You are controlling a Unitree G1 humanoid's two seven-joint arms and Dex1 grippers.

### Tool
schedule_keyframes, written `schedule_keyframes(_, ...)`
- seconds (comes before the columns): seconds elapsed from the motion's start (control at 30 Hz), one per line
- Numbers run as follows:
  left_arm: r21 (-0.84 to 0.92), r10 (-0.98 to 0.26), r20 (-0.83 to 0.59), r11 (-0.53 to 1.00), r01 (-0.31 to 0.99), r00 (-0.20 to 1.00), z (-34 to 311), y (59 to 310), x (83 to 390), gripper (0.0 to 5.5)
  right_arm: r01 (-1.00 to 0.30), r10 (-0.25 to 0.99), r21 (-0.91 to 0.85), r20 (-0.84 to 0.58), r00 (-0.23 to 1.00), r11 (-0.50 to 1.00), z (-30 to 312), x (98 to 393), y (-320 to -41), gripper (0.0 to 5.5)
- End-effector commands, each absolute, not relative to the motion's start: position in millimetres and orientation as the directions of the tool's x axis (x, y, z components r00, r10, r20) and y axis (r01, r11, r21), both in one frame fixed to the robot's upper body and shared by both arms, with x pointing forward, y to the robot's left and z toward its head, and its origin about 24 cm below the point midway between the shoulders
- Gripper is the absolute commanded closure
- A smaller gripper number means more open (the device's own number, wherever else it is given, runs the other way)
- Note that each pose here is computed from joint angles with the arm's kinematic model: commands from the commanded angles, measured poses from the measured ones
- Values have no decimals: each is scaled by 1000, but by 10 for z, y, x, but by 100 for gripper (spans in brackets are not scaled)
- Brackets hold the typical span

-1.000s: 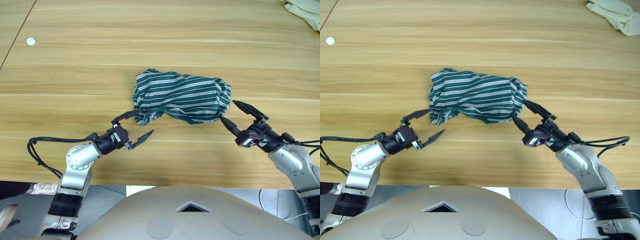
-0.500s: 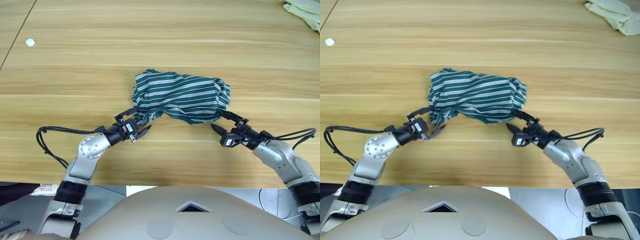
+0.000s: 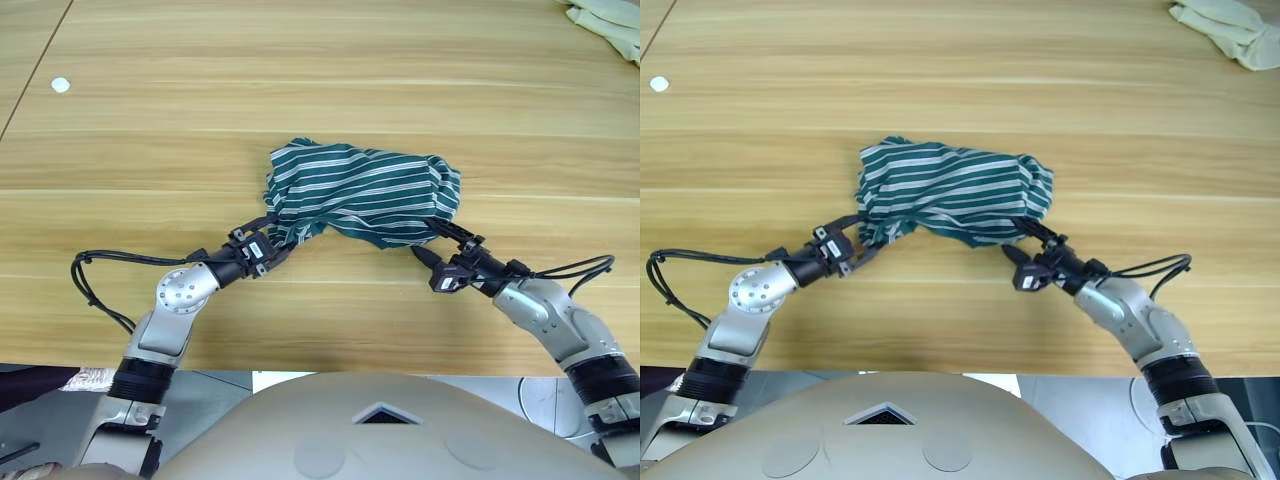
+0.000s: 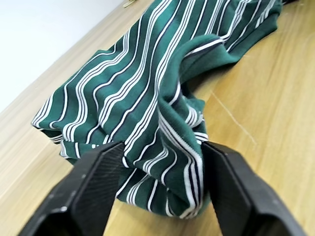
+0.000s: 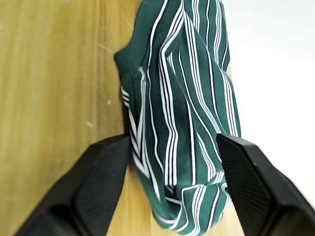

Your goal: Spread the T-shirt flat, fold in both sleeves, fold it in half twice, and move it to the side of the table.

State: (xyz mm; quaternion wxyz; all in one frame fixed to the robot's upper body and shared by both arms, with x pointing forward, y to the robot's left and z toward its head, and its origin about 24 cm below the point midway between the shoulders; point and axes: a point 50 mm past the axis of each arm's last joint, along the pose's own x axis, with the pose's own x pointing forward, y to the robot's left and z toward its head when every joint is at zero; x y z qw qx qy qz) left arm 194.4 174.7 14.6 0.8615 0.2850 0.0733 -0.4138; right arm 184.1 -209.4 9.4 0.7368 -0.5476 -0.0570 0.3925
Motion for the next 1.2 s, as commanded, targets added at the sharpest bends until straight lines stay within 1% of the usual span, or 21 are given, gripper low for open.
schedule_keyframes(0.03, 420, -691, -342, 494, 761, 637, 175, 1718, 1959, 345, -561, 591, -826, -427, 685, 54, -81, 1808, -2156, 312)
schedule_keyframes(0.13, 401, -700, -341, 495, 771, 627, 164, 1712, 1940, 384, -534, 567, -842, -407, 716, 70, -68, 1886, -2205, 357)
schedule_keyframes(0.2, 399, -697, -343, 498, 769, 630, 158, 1722, 1943, 428, -524, 555, -848, -402, 728, 74, -67, 1925, -2229, 405)
schedule_keyframes(0.27, 398, -694, -346, 501, 768, 632, 146, 1728, 1938, 462, -519, 546, -851, -399, 737, 78, -69, 1961, -2247, 441)
schedule_keyframes(0.33, 394, -692, -347, 504, 768, 632, 137, 1728, 1932, 500, -523, 542, -849, -404, 737, 80, -87, 1981, -2255, 477)
schedule_keyframes(0.43, 392, -695, -344, 504, 769, 631, 137, 1718, 1928, 544, -538, 550, -840, -414, 725, 76, -118, 1971, -2239, 516)
schedule_keyframes(0.5, 392, -699, -340, 503, 770, 629, 140, 1713, 1926, 550, -542, 564, -837, -411, 716, 77, -123, 1948, -2216, 543)
schedule_keyframes(0.67, 411, -685, -329, 516, 752, 650, 161, 1763, 1924, 550, -530, 602, -842, -371, 707, 103, -65, 1859, -2204, 547)
schedule_keyframes(0.7, 431, -686, -304, 520, 738, 661, 197, 1785, 1930, 550, -521, 620, -837, -322, 716, 168, 8, 1833, -2204, 547)
schedule_keyframes(0.8, 506, -736, -127, 529, 681, 665, 419, 1779, 1893, 550, -420, 617, -794, -74, 784, 439, 424, 1838, -2299, 547)
schedule_keyframes(0.87, 485, -789, 5, 539, 688, 615, 616, 1753, 1766, 550, -339, 585, -719, 114, 803, 606, 760, 1814, -2392, 547)
schedule_keyframes(0.9, 453, -812, 71, 543, 707, 579, 735, 1748, 1678, 550, -313, 574, -664, 214, 790, 679, 947, 1735, -2437, 547)
schedule_keyframes(0.93, 423, -833, 118, 534, 732, 540, 825, 1747, 1594, 550, -312, 575, -616, 285, 767, 723, 1086, 1644, -2464, 547)
schedule_keyframes(1.0, 379, -862, 195, 507, 774, 468, 981, 1763, 1437, 550, -327, 584, -557, 378, 719, 764, 1282, 1482, -2507, 547)
schedule_keyframes(1.07, 361, -864, 256, 502, 786, 435, 1104, 1821, 1441, 550, -338, 581, -521, 423, 695, 784, 1364, 1459, -2543, 547)
schedule_keyframes(1.17, 368, -823, 327, 564, 740, 464, 1263, 1927, 1686, 550, -341, 575, -501, 447, 685, 795, 1404, 1707, -2526, 547)
schedule_keyframes(1.2, 381, -797, 341, 602, 702, 499, 1301, 1959, 1852, 550, -321, 559, -501, 453, 694, 804, 1412, 1882, -2491, 547)
